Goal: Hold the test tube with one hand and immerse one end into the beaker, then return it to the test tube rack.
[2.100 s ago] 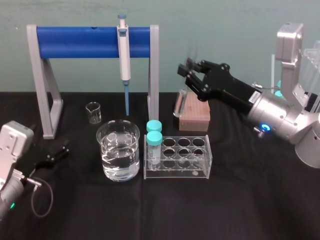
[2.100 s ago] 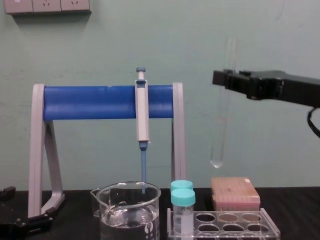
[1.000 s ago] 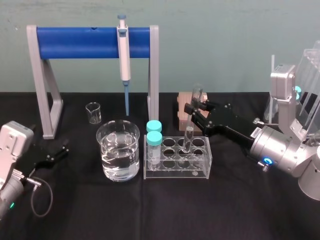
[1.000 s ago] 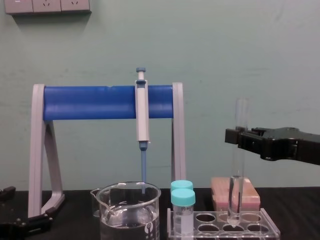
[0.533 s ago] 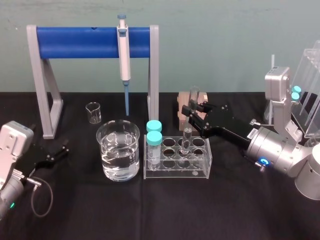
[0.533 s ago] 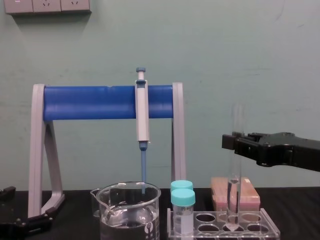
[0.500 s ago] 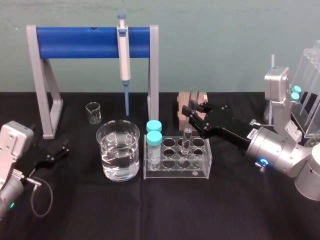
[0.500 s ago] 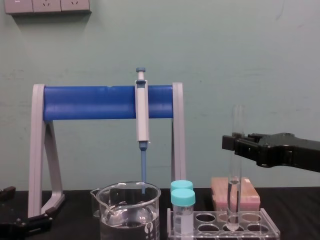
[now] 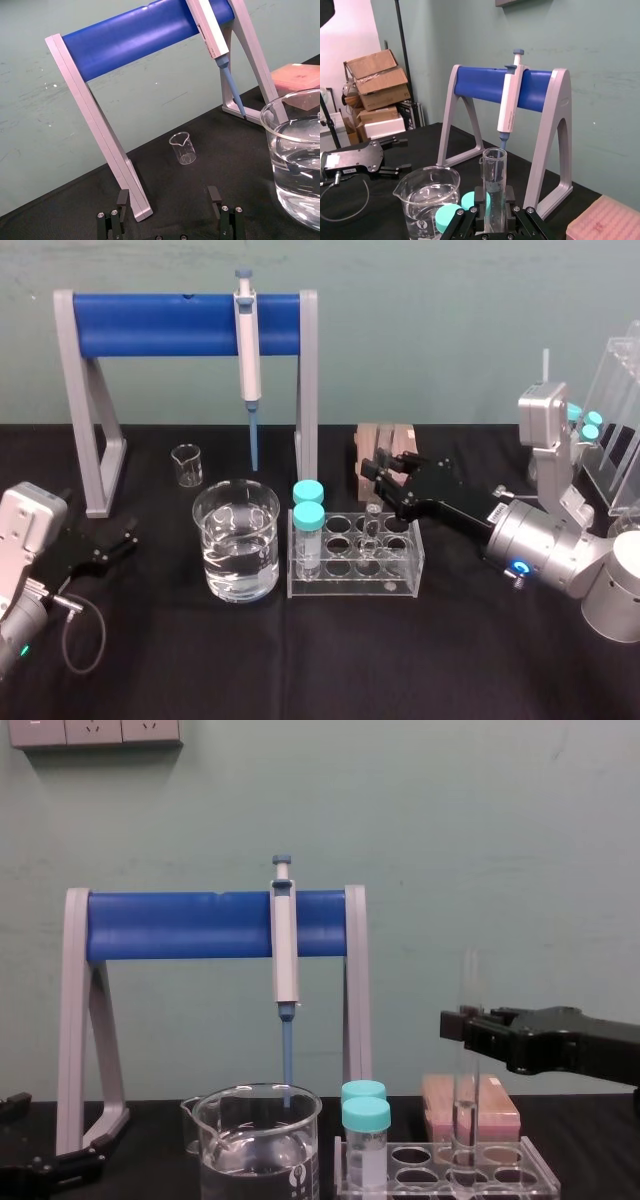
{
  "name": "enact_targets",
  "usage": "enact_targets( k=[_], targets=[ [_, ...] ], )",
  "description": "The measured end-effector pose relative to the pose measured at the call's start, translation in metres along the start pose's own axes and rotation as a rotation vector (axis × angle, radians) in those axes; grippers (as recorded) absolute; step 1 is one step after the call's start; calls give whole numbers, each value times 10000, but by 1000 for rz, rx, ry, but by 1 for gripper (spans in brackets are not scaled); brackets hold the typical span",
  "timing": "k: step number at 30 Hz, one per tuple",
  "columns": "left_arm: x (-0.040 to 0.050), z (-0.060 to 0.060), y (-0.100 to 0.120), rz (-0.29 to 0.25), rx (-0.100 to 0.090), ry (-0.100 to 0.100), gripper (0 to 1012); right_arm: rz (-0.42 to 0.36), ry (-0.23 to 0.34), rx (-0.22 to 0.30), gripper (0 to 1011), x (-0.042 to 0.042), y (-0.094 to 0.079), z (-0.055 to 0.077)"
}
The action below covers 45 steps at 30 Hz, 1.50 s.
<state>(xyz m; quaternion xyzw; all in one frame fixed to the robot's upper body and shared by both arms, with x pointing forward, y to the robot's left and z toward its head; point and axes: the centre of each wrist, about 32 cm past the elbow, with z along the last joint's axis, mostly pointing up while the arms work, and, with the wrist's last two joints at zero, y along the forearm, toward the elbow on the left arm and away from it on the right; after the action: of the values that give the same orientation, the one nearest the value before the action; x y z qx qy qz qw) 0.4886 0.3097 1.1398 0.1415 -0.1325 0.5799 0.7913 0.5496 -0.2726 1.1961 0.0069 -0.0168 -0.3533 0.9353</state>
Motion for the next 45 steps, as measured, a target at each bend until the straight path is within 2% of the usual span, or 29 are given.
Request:
enact_targets(
  k=[12,30,45],
  targets=[
    [0,0,0,0,0,0,1000,3,16,-11,225,-3,19,-91],
    [0,0,0,0,0,0,1000,17,-6,-32,225,-8,35,-146],
    [0,0,0,0,0,0,1000,13,-3,-52,225,-11,44,-198]
  ],
)
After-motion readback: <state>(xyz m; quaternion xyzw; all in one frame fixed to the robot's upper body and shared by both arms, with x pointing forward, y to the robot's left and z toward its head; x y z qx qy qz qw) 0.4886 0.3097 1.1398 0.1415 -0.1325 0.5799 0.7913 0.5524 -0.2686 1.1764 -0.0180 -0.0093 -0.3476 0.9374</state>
